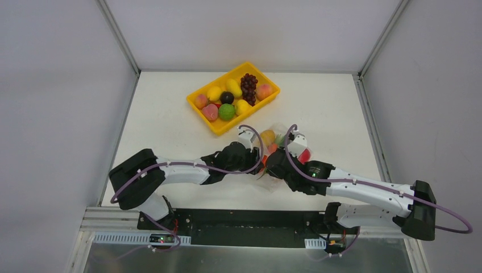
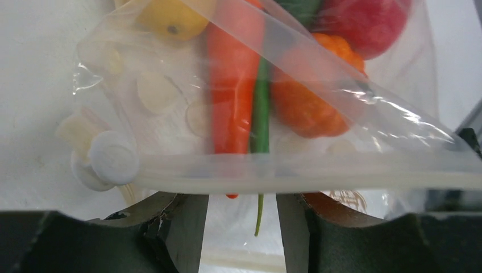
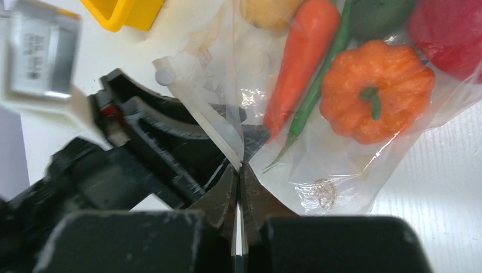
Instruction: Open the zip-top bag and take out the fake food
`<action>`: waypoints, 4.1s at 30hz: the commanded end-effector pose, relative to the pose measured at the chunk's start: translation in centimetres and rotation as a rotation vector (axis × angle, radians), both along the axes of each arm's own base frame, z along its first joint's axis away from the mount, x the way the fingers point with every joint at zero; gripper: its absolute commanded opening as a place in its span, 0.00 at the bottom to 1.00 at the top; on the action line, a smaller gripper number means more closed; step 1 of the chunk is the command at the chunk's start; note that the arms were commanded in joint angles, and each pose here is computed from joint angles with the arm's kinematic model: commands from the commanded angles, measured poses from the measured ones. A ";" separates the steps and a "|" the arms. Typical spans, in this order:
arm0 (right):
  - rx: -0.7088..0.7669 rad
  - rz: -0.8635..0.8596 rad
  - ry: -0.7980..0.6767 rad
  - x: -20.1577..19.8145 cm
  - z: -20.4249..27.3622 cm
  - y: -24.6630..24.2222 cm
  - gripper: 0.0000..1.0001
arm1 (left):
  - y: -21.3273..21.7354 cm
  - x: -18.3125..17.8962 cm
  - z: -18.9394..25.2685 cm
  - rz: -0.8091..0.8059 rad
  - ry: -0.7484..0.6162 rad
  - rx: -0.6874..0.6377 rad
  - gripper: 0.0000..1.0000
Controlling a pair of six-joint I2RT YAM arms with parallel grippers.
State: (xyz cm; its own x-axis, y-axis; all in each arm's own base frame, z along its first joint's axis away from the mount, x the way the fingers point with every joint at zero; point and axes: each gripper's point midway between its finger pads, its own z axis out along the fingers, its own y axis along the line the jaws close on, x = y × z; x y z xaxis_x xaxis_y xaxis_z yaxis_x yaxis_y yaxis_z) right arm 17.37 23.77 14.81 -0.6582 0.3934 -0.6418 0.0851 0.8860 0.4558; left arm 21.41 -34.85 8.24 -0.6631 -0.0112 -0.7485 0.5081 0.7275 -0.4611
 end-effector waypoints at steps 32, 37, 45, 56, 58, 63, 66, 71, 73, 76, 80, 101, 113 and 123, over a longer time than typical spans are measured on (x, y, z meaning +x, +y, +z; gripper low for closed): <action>0.093 -0.039 -0.016 0.0 0.4 -0.3 0.00 | 0.6 -0.2 -0.7 0.039 -0.049 0.135 0.00; 0.048 -0.046 -0.019 0.3 -0.1 -0.6 0.00 | 1.4 -1.6 0.7 -0.004 -0.011 0.146 0.00; -0.056 -0.104 -0.040 1.0 -0.9 -2.0 0.00 | 3.8 -5.3 2.9 -0.114 0.109 0.244 0.00; -0.117 -0.182 -0.073 1.5 -1.3 -4.2 0.00 | 10.6 -8.6 5.4 -0.132 0.151 0.380 0.00; -0.125 -0.207 -0.077 1.5 -1.3 -5.0 0.00 | 11.9 -8.9 6.2 -0.118 0.133 0.391 0.00; -0.124 -0.247 -0.070 1.5 -1.8 -6.1 0.00 | 15.8 -8.8 9.1 -0.047 0.054 0.415 0.00; -0.124 -0.253 -0.061 1.3 -2.3 -6.4 0.00 | 18.0 -7.9 11.0 0.014 -0.019 0.432 0.00; -0.120 -0.239 -0.050 1.1 -2.7 -6.3 0.00 | 20.0 -4.8 14.6 0.117 -0.092 0.419 0.00; -0.107 -0.231 -0.052 1.1 -2.4 -6.1 0.00 | 20.7 -2.7 15.7 0.175 -0.122 0.429 0.00; -0.076 -0.216 -0.058 1.1 -1.7 -5.7 0.00 | 20.8 0.9 17.0 0.229 -0.149 0.453 0.00; -0.031 -0.180 -0.060 1.0 -1.3 -4.9 0.00 | 21.2 6.5 18.4 0.316 -0.168 0.493 0.00; -0.023 -0.062 -0.027 0.8 -1.7 -1.5 0.00 | 16.3 28.2 15.5 0.313 -0.217 0.645 0.25; -0.014 -0.056 -0.023 0.6 -1.6 -1.6 0.00 | 15.3 25.8 17.5 0.328 -0.170 0.486 0.89; -0.004 -0.049 -0.035 0.7 -0.9 -1.4 0.00 | 13.5 16.6 17.2 0.280 0.000 0.194 0.85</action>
